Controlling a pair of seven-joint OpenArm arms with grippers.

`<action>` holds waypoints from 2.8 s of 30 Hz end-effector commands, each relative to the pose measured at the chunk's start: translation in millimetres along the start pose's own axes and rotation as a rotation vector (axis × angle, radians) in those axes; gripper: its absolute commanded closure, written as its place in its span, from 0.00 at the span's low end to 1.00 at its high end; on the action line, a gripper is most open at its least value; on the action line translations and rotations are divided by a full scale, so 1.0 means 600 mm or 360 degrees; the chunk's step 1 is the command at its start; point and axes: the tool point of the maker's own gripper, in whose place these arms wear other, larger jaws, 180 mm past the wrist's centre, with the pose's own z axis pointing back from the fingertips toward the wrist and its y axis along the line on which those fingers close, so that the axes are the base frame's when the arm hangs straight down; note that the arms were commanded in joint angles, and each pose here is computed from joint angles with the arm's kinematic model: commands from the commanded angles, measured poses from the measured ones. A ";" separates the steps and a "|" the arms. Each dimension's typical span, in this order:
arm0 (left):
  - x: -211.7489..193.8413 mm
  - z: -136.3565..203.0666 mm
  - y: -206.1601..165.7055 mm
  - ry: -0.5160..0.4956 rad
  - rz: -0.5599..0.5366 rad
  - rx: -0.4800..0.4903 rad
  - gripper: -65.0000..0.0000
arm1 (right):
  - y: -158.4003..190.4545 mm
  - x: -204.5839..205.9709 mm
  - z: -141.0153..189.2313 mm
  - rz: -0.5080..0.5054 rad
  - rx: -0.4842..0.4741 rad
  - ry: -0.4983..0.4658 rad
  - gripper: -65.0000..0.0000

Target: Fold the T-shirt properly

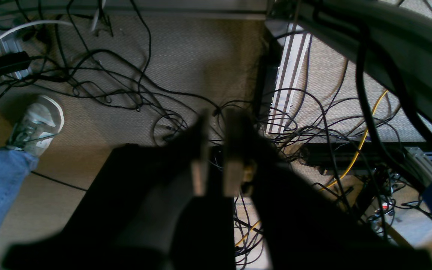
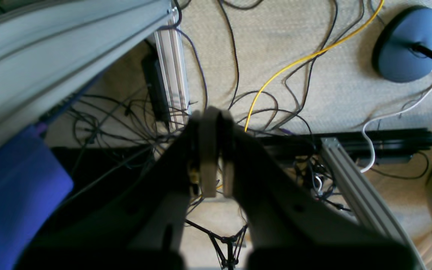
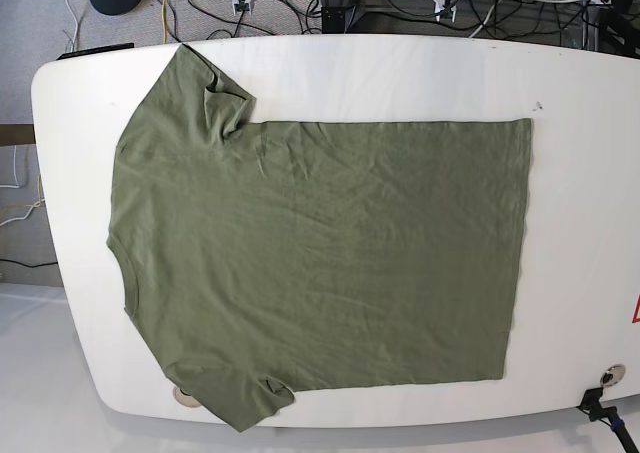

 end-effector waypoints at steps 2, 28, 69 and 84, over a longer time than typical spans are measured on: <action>-0.030 0.003 0.003 0.0036 -0.0001 0.0002 0.53 | -0.007 0.002 0.005 0.0009 -0.0014 -0.0047 0.92; -0.098 0.189 0.045 -0.0444 -0.0179 0.0028 0.43 | -0.001 -0.084 0.226 0.0057 0.0016 -0.0473 0.35; 0.379 0.510 0.153 -0.1587 0.0355 -0.0240 0.43 | -0.090 0.321 0.517 -0.0502 0.0242 -0.1658 0.35; 0.465 0.537 0.205 -0.1428 0.0273 -0.0285 0.43 | -0.150 0.330 0.486 -0.1073 0.0802 -0.1378 0.35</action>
